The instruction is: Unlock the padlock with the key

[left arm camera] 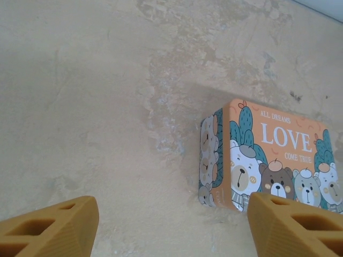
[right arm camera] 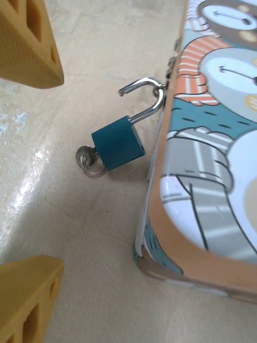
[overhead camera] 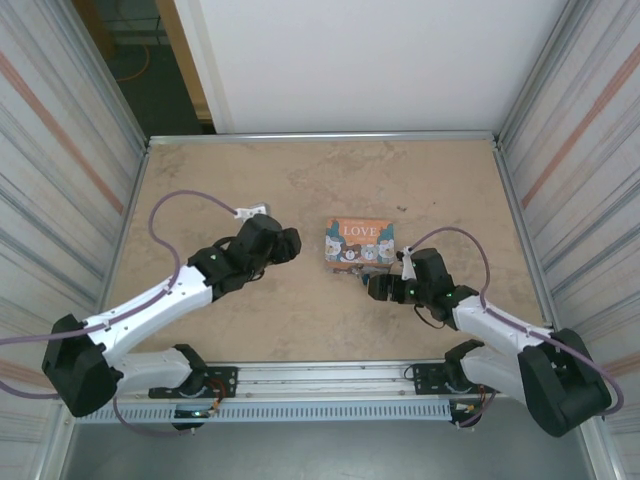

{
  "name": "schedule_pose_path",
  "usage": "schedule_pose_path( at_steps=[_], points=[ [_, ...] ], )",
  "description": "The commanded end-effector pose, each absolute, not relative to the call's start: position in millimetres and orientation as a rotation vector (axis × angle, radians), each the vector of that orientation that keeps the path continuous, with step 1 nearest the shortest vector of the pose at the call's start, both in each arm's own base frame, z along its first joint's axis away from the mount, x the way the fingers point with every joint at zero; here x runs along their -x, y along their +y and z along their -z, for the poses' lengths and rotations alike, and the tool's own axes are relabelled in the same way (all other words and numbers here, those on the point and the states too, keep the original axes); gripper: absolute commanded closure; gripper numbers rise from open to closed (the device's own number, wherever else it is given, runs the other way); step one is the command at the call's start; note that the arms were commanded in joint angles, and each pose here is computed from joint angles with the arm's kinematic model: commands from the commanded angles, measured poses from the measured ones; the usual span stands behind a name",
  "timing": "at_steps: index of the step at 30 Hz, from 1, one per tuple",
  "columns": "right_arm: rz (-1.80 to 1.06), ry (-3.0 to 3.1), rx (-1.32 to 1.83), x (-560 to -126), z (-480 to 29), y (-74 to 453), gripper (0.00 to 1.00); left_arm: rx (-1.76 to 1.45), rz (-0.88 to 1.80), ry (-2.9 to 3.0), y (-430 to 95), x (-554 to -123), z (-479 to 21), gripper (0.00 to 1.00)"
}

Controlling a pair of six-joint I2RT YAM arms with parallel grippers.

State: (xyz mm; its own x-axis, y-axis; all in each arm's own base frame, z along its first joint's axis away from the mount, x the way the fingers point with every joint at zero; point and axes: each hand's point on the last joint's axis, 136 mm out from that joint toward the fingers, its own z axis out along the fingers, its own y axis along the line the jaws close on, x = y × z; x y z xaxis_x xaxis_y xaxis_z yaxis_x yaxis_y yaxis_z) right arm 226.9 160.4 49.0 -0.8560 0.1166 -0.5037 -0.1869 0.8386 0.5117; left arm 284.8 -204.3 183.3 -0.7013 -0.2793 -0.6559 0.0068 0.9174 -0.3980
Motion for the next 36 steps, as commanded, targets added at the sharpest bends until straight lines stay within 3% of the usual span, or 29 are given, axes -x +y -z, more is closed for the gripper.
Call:
schedule_pose_path(
  at_steps=[1,2,16,36],
  points=[
    [-0.713,2.477,0.038,-228.5,-55.4,152.3,0.04,0.134,0.617,2.288,-218.4,-288.0,-191.6,0.25],
    [-0.715,2.445,0.035,-230.5,-63.7,151.2,0.00,0.132,0.630,2.296,-220.1,-289.1,-189.8,0.25],
    [-0.722,2.359,-0.051,-257.8,-92.7,138.4,0.01,0.001,0.952,2.442,-272.5,-303.8,-170.3,0.27],
    [-0.783,2.373,-0.054,-312.1,-89.7,155.8,0.01,-0.029,1.196,2.618,-327.7,-319.3,-106.2,0.41]
  ],
)
